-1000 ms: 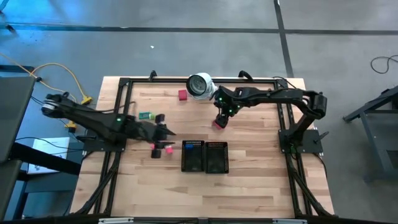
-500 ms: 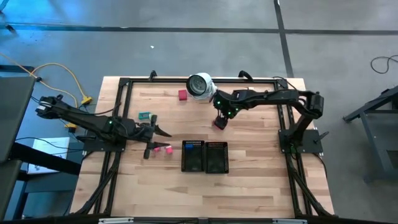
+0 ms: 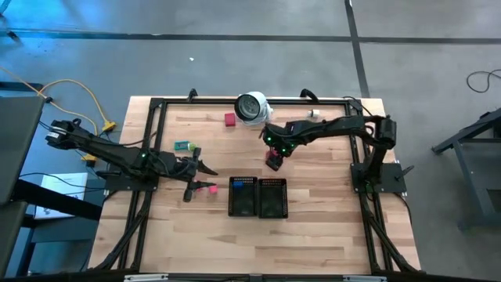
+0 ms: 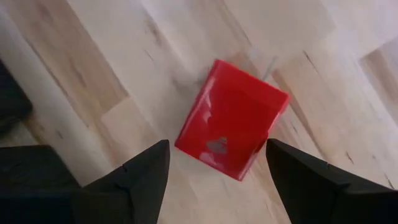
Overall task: Pick & Place Office items
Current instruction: Put the bottom red charger adapter into the right black bin
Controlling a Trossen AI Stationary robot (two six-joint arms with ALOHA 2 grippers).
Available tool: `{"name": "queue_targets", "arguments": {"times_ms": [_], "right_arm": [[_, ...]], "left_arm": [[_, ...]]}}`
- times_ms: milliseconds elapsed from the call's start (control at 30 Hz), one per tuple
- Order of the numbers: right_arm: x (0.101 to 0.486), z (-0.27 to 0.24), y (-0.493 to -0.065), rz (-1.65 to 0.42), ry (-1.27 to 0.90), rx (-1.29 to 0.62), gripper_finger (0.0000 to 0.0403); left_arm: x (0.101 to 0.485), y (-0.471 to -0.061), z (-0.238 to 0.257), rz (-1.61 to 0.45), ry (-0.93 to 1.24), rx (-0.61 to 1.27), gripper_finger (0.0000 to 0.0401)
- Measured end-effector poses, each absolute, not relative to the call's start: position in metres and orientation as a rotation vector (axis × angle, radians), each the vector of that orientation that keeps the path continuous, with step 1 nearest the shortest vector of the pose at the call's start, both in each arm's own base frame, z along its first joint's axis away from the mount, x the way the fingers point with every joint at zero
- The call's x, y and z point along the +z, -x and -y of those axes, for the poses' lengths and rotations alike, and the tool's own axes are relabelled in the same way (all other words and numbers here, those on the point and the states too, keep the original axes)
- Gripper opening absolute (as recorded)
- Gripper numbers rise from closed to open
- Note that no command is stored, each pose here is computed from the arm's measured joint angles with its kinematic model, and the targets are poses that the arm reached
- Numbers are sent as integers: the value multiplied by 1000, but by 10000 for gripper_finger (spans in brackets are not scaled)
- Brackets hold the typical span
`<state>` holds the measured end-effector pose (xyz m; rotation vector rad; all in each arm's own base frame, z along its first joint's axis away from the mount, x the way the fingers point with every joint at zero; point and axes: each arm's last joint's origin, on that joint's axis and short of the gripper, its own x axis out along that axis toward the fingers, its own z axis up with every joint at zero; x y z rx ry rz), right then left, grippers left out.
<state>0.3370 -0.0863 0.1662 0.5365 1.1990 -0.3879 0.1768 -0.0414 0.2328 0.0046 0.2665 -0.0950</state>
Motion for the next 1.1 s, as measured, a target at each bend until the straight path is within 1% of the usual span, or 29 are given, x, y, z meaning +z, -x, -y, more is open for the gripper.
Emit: {"name": "queue_targets", "arguments": {"times_ms": [200,467,633,733,1000,1100], "right_arm": [[168,87,-342,-1147,-526,-378,254],[168,88,-343,-1126,-542,-430,254],[157,89,-346,-1154,-545,-455,254],[142,89,-347,-1199,-571,-452,254],[131,87,-352,-1213,-587,-430,254],[130,87,-352,-1212,-575,-440,243]], "left_arm": [[232,-178,42,-272,2,-93,159],[232,-178,42,-273,4,-93,159],[232,-178,42,-272,4,-93,159],[232,-178,42,-273,4,-93,159],[231,-177,42,-284,13,-91,159],[230,-177,41,-292,16,-90,159]]}}
